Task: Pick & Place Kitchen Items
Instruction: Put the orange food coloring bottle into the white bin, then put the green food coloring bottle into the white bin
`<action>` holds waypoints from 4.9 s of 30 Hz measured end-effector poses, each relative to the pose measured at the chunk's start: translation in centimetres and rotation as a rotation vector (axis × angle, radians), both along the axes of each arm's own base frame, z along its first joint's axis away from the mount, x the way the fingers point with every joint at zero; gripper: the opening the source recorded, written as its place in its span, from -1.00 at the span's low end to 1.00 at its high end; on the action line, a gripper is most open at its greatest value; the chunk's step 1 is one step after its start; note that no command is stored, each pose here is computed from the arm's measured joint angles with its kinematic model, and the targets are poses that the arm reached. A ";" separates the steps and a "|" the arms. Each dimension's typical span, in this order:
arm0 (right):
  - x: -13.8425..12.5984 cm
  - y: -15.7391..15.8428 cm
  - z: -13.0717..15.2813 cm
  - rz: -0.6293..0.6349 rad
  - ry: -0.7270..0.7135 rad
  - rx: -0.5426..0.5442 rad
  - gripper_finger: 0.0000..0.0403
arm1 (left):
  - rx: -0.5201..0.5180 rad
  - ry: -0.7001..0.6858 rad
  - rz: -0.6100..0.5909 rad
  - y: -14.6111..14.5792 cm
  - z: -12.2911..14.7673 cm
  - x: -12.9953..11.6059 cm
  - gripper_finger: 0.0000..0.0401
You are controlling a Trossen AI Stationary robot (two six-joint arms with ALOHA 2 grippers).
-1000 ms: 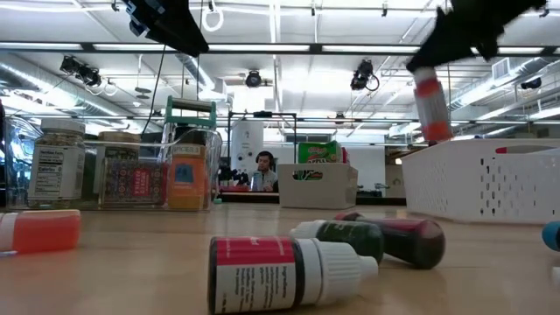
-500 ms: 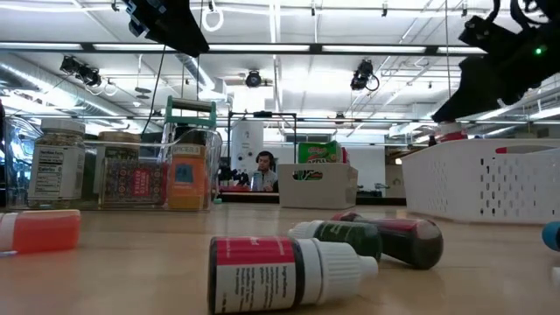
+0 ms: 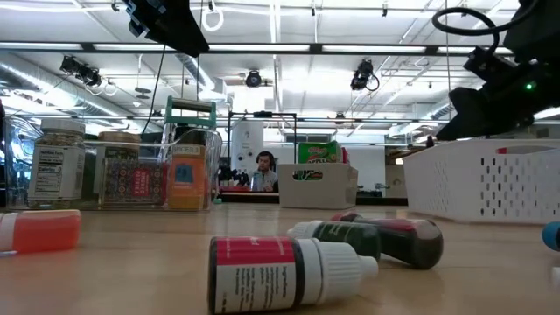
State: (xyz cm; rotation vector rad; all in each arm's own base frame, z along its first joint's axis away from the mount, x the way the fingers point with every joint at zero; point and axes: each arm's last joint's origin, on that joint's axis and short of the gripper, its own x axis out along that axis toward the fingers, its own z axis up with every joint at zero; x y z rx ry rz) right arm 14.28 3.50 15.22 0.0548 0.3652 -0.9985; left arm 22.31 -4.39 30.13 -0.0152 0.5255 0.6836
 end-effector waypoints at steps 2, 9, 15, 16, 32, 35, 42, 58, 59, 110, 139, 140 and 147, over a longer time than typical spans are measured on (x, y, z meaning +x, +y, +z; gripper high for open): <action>0.1 -0.1 -0.2 -0.001 -0.009 0.003 -0.76 | 0.005 -0.002 0.005 0.0 0.0 0.0 0.05; 0.2 -0.4 -0.5 -0.008 -0.004 0.017 -0.51 | 0.025 -0.010 0.000 0.0 0.2 0.1 0.05; 0.9 -0.2 0.4 0.043 0.088 -0.044 -0.26 | 0.038 -0.018 -0.030 -0.1 0.4 0.4 0.05; 1.1 -0.1 0.8 0.052 0.100 -0.060 -0.23 | 0.036 -0.018 -0.033 -0.1 0.4 0.4 0.05; 6.5 2.5 10.2 0.386 -0.026 -0.069 -0.13 | 0.023 -0.006 -0.061 -0.2 0.4 0.4 0.05; 7.1 3.0 10.2 0.524 -0.063 -0.034 -0.13 | -0.021 0.004 -0.108 -0.3 0.3 0.5 0.05; 7.9 3.5 9.1 0.645 -0.013 -0.046 -0.13 | -0.172 0.046 -0.297 -1.1 -0.2 1.0 0.05; 8.8 2.5 10.4 0.648 -0.028 -0.215 -0.13 | -0.285 -0.176 -0.246 -1.6 0.7 2.4 0.05; 8.8 2.5 10.4 0.648 -0.027 -0.216 -0.13 | -0.319 -0.165 -0.239 -1.6 0.5 2.3 0.05; 9.3 1.3 12.0 0.629 0.027 -0.457 -0.13 | -0.928 0.525 0.670 -6.8 -15.1 -12.3 0.03; 9.3 1.3 12.0 0.617 -0.027 -0.406 -0.13 | -0.975 0.551 0.778 -9.8 -12.6 -13.9 0.14; 9.3 1.3 12.0 0.617 -0.028 -0.405 -0.13 | -0.958 0.545 0.770 -9.8 -12.7 -13.9 0.14; 9.3 1.3 12.0 0.617 -0.028 -0.405 -0.13 | -0.837 0.534 0.790 -9.9 -13.8 -13.8 0.13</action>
